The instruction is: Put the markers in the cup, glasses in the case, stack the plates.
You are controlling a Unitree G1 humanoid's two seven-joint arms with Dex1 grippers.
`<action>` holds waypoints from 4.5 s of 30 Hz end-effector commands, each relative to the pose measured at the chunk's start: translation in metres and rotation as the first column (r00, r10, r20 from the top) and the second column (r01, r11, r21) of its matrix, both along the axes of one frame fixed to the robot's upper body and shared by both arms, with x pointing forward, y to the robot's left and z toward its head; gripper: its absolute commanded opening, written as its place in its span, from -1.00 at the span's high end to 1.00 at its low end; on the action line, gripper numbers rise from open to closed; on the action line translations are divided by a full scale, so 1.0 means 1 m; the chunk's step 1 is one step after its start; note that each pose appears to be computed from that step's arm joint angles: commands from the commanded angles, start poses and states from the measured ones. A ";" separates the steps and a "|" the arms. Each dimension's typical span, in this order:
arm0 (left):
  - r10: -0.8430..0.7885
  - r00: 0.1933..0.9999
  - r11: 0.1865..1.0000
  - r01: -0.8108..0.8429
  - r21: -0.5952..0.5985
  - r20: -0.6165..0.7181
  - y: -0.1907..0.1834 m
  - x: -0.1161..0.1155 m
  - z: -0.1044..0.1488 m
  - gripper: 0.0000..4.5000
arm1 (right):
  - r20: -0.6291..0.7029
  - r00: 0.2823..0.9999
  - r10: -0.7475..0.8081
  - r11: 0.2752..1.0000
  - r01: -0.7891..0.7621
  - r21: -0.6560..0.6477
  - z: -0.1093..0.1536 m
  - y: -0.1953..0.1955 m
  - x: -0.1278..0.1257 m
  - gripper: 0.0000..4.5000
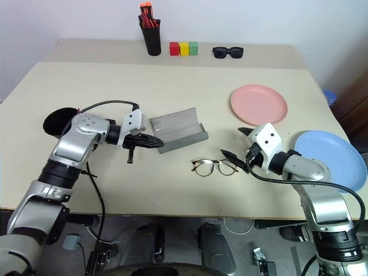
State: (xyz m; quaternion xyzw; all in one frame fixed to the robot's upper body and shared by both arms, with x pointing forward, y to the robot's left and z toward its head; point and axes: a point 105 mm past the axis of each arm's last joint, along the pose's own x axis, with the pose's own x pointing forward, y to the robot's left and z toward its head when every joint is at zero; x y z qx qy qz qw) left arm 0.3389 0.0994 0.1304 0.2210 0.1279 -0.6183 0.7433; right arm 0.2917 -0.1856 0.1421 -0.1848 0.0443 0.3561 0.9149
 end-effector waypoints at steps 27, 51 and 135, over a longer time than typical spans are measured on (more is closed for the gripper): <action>-0.137 0.989 0.985 0.131 0.111 0.050 0.003 -0.016 -0.007 0.98 | 0.048 0.999 -0.012 1.000 0.012 -0.003 0.008 0.002 0.003 -1.00; 0.072 0.982 0.975 -0.033 -0.219 0.174 -0.003 -0.014 0.042 -0.02 | 0.012 0.974 0.225 0.885 -0.199 -0.422 0.006 0.028 -0.017 -1.00; 0.660 0.751 0.709 -0.620 -0.335 0.006 0.060 -0.081 -0.019 -0.03 | 0.134 0.835 0.533 0.719 -0.364 -0.592 0.008 0.151 0.074 0.97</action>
